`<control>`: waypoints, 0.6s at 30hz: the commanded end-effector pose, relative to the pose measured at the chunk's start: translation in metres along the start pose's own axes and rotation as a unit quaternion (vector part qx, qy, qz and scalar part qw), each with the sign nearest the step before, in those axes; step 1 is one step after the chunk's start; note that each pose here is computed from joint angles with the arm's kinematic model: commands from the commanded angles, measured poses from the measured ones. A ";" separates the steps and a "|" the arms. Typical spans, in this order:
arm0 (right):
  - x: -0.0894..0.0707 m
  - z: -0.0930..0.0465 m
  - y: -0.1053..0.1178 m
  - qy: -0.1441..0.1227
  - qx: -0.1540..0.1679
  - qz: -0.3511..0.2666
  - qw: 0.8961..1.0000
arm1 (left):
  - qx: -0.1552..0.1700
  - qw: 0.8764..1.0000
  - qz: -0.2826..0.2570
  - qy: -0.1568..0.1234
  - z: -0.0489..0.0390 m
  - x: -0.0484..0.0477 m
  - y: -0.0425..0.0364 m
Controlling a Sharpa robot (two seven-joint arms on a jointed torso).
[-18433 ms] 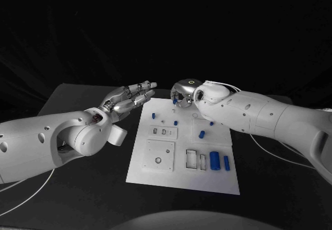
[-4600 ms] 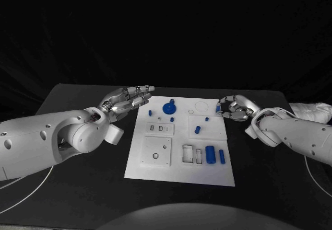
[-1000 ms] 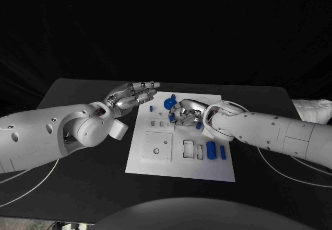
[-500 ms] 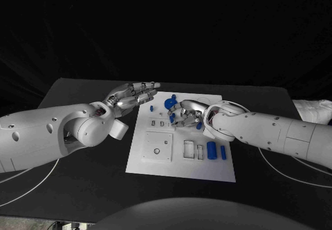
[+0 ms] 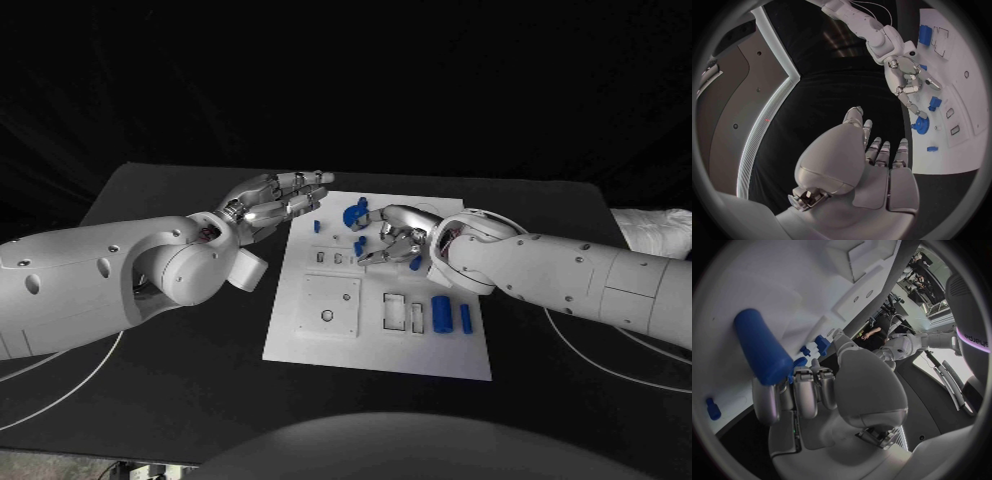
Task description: Assemble the parts on the task board
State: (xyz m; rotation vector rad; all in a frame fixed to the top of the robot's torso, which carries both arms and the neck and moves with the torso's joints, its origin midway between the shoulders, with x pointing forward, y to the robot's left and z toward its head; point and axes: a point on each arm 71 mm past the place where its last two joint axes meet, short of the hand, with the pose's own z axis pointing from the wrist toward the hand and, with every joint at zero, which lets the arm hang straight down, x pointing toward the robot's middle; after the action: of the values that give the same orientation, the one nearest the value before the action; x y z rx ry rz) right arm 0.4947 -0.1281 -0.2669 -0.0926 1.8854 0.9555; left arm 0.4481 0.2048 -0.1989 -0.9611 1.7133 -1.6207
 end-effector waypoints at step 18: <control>-0.073 -0.043 0.013 -0.111 -0.059 0.019 0.992 | -0.001 0.999 0.023 -0.025 0.0019 -0.0028 -0.0004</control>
State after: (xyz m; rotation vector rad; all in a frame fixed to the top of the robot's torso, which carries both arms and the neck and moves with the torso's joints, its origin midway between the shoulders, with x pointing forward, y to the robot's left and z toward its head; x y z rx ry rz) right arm 0.4955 -0.1696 -0.1983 -0.0667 1.6846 1.0128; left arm 0.4501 0.2063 -0.1994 -0.9576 1.7039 -1.5872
